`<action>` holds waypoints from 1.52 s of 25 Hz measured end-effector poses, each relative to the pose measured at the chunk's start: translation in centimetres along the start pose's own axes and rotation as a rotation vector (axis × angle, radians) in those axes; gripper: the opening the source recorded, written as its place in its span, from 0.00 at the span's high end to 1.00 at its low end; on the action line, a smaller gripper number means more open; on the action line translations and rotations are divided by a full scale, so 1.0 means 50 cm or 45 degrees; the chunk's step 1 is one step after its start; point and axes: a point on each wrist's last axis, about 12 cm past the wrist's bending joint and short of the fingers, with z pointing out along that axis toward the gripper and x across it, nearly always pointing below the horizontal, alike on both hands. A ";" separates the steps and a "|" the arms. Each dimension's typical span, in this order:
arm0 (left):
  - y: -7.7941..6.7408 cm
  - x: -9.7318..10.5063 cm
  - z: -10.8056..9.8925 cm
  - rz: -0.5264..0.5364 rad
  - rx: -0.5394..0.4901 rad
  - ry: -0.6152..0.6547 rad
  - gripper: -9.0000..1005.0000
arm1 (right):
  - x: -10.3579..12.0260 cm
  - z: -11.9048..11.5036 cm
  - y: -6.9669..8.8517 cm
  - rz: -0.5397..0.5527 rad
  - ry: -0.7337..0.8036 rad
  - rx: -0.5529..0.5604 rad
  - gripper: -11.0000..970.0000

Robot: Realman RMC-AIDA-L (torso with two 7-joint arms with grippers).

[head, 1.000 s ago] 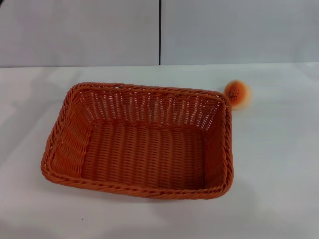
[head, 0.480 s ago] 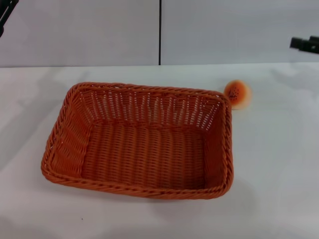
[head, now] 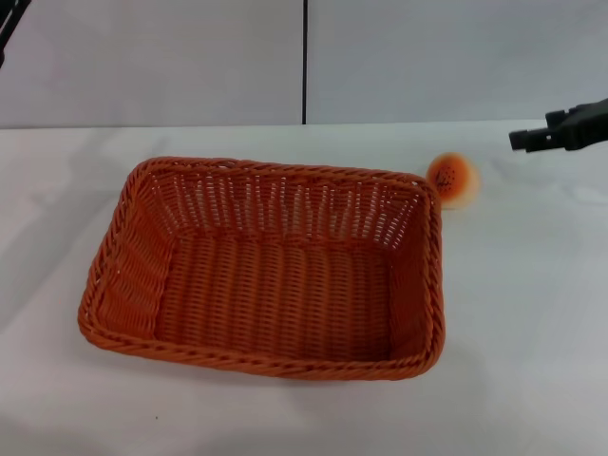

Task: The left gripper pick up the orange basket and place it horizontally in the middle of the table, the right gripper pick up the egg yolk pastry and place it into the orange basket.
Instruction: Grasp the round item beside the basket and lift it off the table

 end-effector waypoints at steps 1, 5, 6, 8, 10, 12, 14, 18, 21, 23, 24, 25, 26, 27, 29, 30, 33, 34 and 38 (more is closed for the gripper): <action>-0.001 0.001 -0.005 -0.001 -0.006 0.004 0.31 | -0.004 0.001 0.002 -0.019 0.030 -0.004 0.19; -0.007 0.006 -0.022 -0.021 -0.034 0.011 0.31 | -0.011 0.011 0.020 -0.075 0.102 -0.047 0.19; -0.008 0.007 -0.023 -0.021 -0.039 0.012 0.31 | -0.013 0.016 0.027 -0.086 0.109 -0.057 0.19; -0.012 0.011 -0.023 -0.019 -0.043 0.011 0.31 | -0.016 0.024 0.039 -0.104 0.114 -0.071 0.19; -0.014 0.015 -0.017 -0.016 -0.040 0.005 0.31 | -0.021 0.032 0.050 -0.116 0.113 -0.083 0.19; -0.015 0.015 -0.014 -0.015 -0.037 0.003 0.31 | -0.026 0.042 0.061 -0.126 0.108 -0.095 0.19; -0.014 0.015 -0.007 -0.012 -0.029 -0.004 0.31 | -0.033 0.051 0.071 -0.132 0.101 -0.103 0.19; -0.009 0.011 0.009 -0.002 -0.004 -0.020 0.31 | -0.045 0.074 0.095 -0.132 0.097 -0.115 0.19; -0.006 0.008 0.013 0.008 0.005 -0.023 0.31 | -0.047 0.089 0.103 -0.125 0.110 -0.092 0.19; -0.003 0.004 0.014 0.020 0.010 -0.025 0.31 | -0.046 0.096 0.107 -0.119 0.117 -0.079 0.19; -0.002 0.003 0.014 0.024 0.012 -0.025 0.31 | -0.046 0.099 0.109 -0.116 0.120 -0.073 0.19; 0.000 0.001 0.013 0.025 0.014 -0.025 0.31 | -0.046 0.102 0.112 -0.114 0.123 -0.072 0.19; 0.001 -0.002 0.011 0.025 0.014 -0.023 0.31 | -0.045 0.104 0.114 -0.112 0.124 -0.071 0.19; 0.002 -0.003 0.010 0.025 0.015 -0.023 0.31 | -0.044 0.107 0.117 -0.109 0.125 -0.073 0.19; 0.002 -0.005 0.004 0.026 0.014 -0.024 0.31 | -0.043 0.113 0.124 -0.105 0.125 -0.082 0.19; 0.001 -0.007 0.000 0.026 0.015 -0.026 0.31 | -0.042 0.115 0.127 -0.105 0.126 -0.087 0.19; 0.000 -0.013 -0.015 0.038 0.014 -0.031 0.31 | -0.041 0.120 0.135 -0.094 0.128 -0.096 0.19; 0.001 -0.016 -0.019 0.044 0.013 -0.031 0.31 | -0.041 0.121 0.136 -0.089 0.132 -0.096 0.19; 0.004 -0.025 -0.040 0.058 -0.004 -0.024 0.31 | -0.036 0.121 0.137 -0.067 0.170 -0.084 0.20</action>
